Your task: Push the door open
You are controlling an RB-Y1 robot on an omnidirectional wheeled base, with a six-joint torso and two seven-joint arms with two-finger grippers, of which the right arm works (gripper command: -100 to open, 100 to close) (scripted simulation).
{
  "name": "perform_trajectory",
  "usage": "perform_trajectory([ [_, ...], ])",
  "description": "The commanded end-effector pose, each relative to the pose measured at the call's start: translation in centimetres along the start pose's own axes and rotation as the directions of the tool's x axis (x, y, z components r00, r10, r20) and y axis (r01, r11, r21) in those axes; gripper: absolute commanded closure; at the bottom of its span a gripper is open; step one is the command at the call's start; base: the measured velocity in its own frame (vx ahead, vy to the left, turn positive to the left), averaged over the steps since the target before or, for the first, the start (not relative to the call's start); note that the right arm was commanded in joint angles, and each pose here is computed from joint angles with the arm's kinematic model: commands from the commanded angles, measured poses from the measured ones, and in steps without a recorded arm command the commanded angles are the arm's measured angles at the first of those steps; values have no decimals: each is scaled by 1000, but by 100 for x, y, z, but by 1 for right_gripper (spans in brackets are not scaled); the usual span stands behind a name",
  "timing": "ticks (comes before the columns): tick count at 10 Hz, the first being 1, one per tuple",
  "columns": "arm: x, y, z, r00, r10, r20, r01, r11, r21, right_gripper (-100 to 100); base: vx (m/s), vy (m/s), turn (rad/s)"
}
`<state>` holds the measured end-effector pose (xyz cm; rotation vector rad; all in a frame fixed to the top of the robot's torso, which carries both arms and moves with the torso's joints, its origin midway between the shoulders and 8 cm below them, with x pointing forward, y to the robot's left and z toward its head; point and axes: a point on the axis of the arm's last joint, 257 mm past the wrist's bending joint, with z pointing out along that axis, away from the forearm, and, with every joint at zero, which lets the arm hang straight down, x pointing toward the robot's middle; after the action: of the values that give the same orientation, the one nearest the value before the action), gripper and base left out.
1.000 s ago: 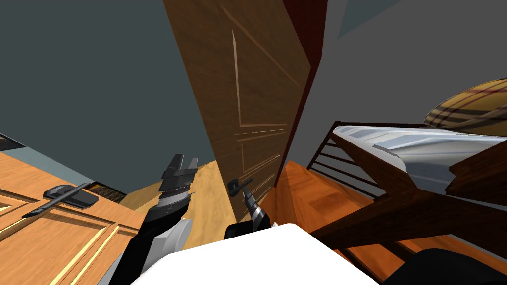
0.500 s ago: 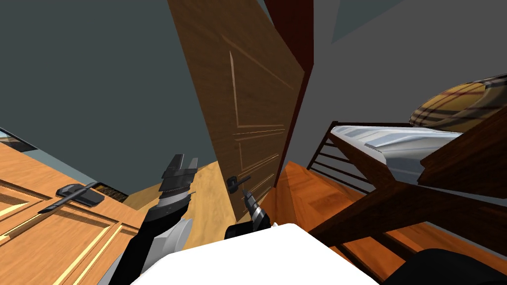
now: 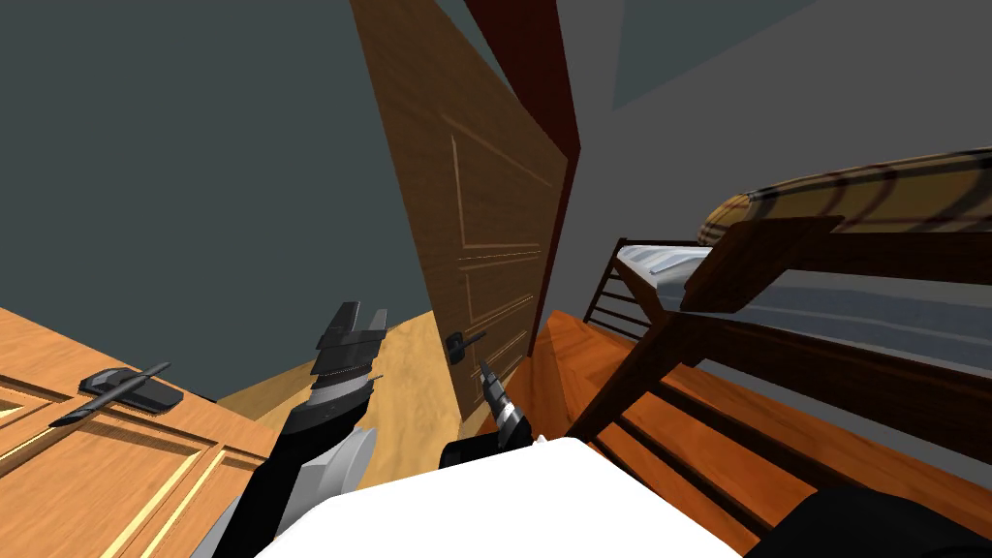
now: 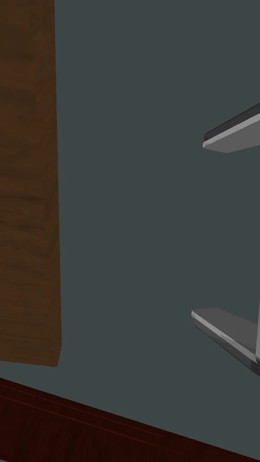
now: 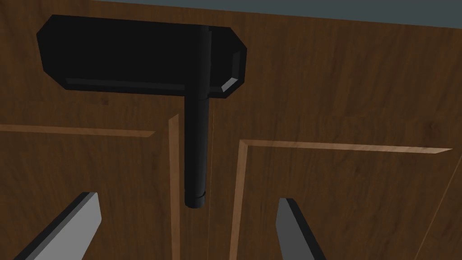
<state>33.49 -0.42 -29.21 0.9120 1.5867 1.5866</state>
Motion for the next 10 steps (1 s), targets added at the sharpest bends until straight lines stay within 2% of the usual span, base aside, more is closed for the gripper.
perform_trajectory([
  [1,-26,-7,46,1000,-3,4,3,1000,-1,-100,82,99,43],
  [6,-84,-8,179,1000,-5,16,6,1000,-6,-100,195,105,23],
  [7,-73,-8,164,1000,-5,14,5,1000,-6,-100,87,40,8],
  [8,-73,-8,164,1000,-5,14,5,1000,-6,100,-11,-5,-7],
  [10,-73,-8,164,1000,-5,14,5,1000,-6,100,-25,-15,1],
])
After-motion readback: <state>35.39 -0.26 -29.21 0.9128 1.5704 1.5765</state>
